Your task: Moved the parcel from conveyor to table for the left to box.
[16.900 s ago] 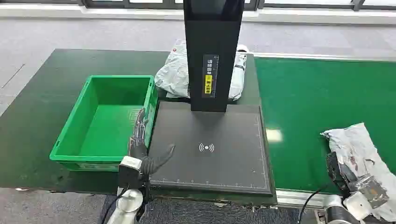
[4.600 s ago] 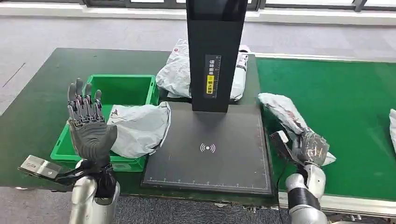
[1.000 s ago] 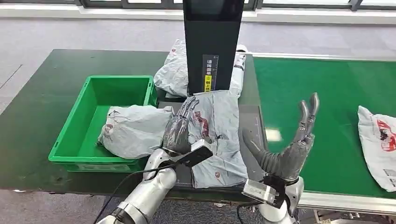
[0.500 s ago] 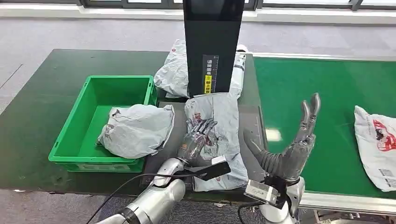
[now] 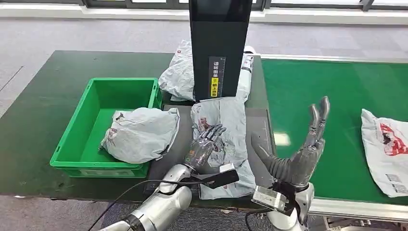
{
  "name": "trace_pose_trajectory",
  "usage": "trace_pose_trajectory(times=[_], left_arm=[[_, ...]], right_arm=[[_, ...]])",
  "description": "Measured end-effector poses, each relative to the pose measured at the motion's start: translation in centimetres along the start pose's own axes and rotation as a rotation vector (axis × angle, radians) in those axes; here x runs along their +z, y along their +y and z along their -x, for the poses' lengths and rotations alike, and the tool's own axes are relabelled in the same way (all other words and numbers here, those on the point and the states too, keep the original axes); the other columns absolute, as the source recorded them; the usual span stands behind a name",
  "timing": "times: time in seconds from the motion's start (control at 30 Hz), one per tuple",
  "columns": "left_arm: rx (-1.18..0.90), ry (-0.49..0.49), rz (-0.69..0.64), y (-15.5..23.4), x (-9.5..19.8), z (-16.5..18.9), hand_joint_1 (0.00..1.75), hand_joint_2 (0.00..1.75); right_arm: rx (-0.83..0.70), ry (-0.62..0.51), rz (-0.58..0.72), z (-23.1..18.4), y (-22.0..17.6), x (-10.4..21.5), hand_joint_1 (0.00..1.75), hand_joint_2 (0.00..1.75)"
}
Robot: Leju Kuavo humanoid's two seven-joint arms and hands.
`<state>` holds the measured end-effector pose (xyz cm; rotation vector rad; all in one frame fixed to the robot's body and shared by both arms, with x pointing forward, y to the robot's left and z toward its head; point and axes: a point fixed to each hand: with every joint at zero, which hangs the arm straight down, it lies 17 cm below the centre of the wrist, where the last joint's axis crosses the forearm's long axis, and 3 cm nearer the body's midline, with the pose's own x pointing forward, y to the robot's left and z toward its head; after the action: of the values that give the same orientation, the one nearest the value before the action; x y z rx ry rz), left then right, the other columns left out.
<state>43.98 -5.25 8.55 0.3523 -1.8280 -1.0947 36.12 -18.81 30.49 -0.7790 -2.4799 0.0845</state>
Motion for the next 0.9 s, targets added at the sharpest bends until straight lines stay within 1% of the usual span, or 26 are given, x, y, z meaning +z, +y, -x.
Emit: trace_pose_trajectory(times=[0.9], left_arm=[[0.0,-0.001,0.0,-0.01,-0.01,-0.02,0.0,1.75]], right_arm=[[0.002,-0.001,-0.002,0.04,-0.03,0.03,0.0,1.75]])
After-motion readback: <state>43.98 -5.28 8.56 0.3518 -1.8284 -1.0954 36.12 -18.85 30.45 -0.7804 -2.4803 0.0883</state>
